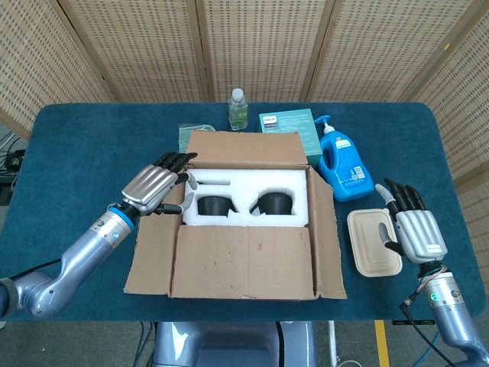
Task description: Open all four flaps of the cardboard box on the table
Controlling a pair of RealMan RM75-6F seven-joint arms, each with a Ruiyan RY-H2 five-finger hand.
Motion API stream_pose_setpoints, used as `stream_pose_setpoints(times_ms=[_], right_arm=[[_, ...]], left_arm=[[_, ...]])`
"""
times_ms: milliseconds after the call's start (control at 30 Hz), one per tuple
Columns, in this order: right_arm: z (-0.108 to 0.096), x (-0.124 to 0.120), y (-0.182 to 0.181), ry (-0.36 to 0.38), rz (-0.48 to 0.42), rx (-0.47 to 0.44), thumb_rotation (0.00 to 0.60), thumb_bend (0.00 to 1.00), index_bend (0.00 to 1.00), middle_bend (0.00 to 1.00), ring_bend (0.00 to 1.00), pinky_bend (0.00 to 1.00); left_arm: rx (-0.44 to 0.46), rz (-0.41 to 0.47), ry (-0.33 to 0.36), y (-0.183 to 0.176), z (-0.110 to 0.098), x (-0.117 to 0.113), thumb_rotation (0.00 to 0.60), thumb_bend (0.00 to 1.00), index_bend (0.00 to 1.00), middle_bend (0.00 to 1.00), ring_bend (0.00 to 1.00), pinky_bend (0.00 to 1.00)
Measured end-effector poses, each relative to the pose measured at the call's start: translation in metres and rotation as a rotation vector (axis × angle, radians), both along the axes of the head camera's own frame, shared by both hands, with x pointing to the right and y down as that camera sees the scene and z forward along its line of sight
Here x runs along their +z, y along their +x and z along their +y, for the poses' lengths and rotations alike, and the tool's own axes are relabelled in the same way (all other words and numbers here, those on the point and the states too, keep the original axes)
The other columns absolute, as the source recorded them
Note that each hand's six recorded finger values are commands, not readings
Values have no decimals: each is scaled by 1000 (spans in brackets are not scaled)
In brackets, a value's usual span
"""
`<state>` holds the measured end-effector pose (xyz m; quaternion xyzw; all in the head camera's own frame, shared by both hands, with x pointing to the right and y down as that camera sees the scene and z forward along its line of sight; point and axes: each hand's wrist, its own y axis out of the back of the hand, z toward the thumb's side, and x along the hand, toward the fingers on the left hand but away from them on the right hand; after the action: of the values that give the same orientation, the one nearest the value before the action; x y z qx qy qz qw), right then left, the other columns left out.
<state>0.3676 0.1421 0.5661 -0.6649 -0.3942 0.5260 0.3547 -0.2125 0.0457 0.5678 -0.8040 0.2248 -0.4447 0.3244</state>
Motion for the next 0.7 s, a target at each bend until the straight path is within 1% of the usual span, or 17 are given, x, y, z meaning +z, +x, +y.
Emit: stream_pose_setpoints(times_ms=[133,367,700], right_arm=[[1,-1,1,2,-1,2,600,569,12,15,0,20],[3,-3,5,3,-2,10,600,569,12,15,0,20],[3,-3,7,-2,-5,14,600,569,13,15,0,14]], left_arm=[[22,22,-39,6,13,4,169,508,404,0,0,0],[66,26,-69,16,31,11,167,493,405,0,0,0],[82,23,-79,22,41,20,168,487,404,0,0,0]])
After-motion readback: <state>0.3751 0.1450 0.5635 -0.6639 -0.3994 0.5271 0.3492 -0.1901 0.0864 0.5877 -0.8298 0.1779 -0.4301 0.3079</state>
